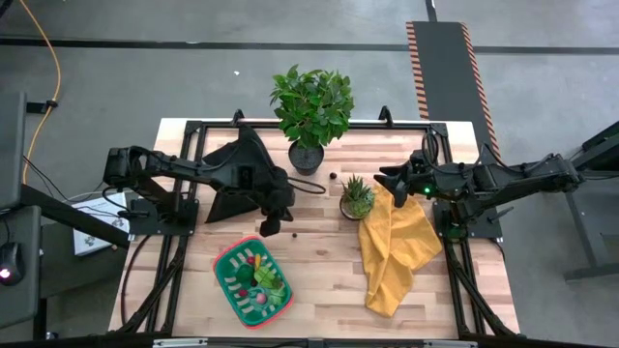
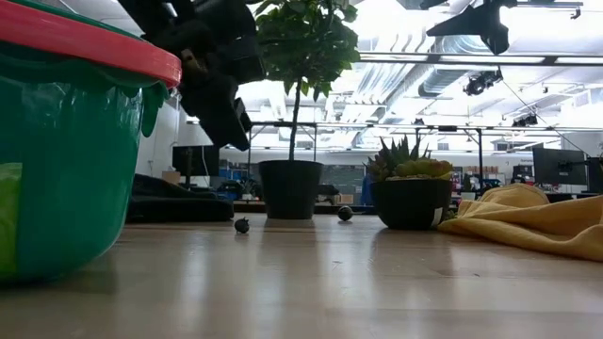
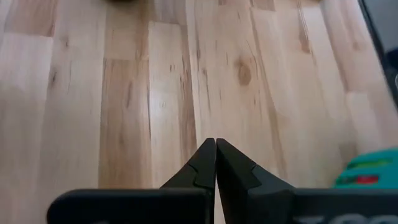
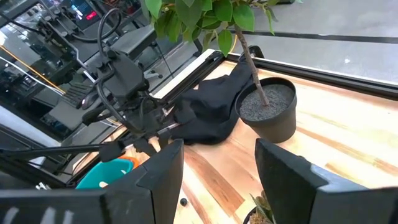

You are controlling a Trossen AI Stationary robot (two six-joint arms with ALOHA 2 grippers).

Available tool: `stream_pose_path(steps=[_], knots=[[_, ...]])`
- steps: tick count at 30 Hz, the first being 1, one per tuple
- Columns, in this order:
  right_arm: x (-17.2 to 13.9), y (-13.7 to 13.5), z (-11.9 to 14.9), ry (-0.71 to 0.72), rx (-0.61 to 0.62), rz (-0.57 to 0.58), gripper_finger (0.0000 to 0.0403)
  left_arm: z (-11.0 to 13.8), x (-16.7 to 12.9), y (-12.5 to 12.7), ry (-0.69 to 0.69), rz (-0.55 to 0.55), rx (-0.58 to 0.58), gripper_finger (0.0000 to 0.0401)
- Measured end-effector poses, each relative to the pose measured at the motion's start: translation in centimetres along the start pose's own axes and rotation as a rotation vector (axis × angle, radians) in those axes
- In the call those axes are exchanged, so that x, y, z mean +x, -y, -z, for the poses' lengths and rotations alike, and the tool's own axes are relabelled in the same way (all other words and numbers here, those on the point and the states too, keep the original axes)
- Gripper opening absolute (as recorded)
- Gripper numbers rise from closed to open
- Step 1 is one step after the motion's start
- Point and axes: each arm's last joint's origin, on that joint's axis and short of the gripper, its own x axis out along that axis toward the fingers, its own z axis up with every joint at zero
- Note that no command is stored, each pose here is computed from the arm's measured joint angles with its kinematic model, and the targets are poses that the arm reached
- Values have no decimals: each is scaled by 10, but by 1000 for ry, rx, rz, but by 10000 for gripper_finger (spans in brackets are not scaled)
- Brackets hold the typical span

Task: Pick and placing Produce into tupperware
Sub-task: Put the blueberry into the blue basket

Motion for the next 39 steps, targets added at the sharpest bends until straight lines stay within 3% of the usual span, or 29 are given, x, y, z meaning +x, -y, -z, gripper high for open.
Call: stream_pose_path(steps=[5,15,20,25,32,39], knots=[[0,0,0,-2,7,-2,190,2,0,0,-19,-3,129,1],[0,0,0,-2,13,-2,190,1,0,0,-9,16,157,0],[0,0,0,-2,26,-2,191,1,0,1,-7,24,254,6],[0,0,0,-2,34,-2,190,1,1,1,-7,23,369,40],[0,1,0,8,27,24,190,-1,1,2,21,37,390,112],[0,2,1,5,21,36,191,-2,8,-1,27,48,384,124]])
